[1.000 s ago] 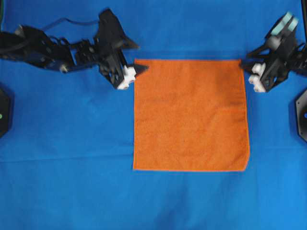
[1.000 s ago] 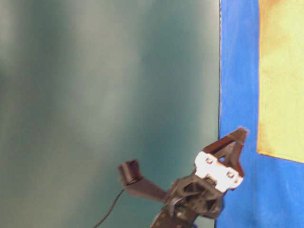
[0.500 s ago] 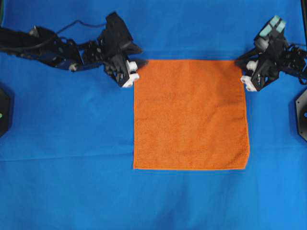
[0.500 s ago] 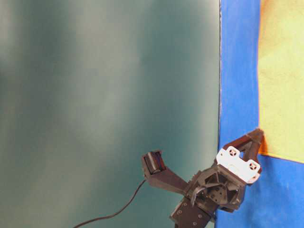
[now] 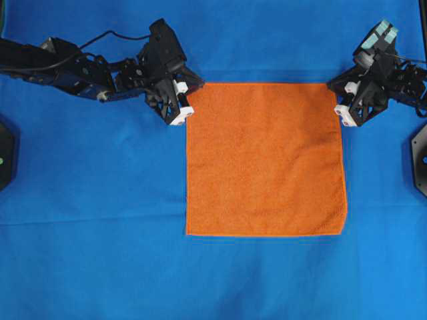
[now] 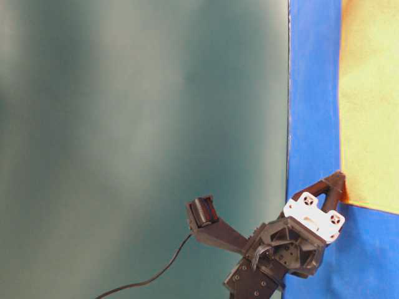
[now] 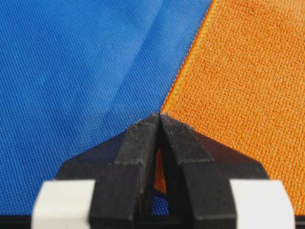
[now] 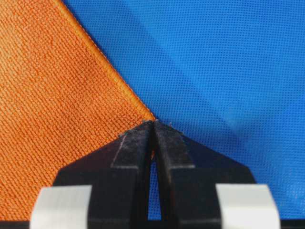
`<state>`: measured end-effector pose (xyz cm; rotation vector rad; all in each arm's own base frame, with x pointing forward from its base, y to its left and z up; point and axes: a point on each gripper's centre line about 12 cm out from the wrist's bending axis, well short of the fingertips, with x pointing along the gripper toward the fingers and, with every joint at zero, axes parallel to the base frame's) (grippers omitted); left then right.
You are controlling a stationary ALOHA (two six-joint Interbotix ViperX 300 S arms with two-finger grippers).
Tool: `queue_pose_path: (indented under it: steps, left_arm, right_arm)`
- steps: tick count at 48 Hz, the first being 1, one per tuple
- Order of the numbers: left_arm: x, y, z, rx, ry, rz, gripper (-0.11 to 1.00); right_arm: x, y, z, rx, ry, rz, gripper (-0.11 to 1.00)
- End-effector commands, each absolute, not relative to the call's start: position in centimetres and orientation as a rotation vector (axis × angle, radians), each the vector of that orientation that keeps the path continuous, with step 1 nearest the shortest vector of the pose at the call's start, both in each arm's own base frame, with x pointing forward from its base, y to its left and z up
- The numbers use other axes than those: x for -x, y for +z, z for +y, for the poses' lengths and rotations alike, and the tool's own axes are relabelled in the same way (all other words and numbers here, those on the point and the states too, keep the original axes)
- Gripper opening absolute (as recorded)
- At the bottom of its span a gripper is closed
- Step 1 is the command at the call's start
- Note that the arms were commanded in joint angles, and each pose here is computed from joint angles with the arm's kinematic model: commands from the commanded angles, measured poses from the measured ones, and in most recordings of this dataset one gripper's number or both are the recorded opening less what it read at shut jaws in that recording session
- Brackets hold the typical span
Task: Fold the orange towel.
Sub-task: 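Grasp far corners and pull them toward the near edge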
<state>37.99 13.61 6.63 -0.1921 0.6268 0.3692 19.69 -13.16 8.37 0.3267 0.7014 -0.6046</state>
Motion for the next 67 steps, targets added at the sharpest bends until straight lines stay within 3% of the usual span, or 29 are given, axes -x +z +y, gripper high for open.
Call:
queue_pose_path:
  steps: [1,13,36,49,67]
  left_arm:
    - [-38.4,8.2,13.6,0.182,0.363,0.601,0.01]
    - [-38.3,11.2,13.6,0.161,0.358,0.564,0.01]
    - [-38.2,11.9,12.3,0.162,0.330,0.597,0.01]
    - [-38.3,13.1,8.0,0.146,0.229,0.646,0.01]
    - [-38.8,13.5,-2.0,0.181,0.025,0.689,0.01]
  right_arm:
    - [-20.2,9.6,-13.5,-0.319,-0.610,0.652,0.01]
    - [-19.8,11.4,-13.3,-0.315,-0.610,0.625,0.01]
    - [-19.6,11.7,-12.4,-0.338,-0.593,0.643,0.01]
    - [-20.2,12.8,-8.2,-0.397,-0.465,0.703,0.01]
    - [-19.2,14.2,-0.1,-0.460,-0.200,0.802,0.01]
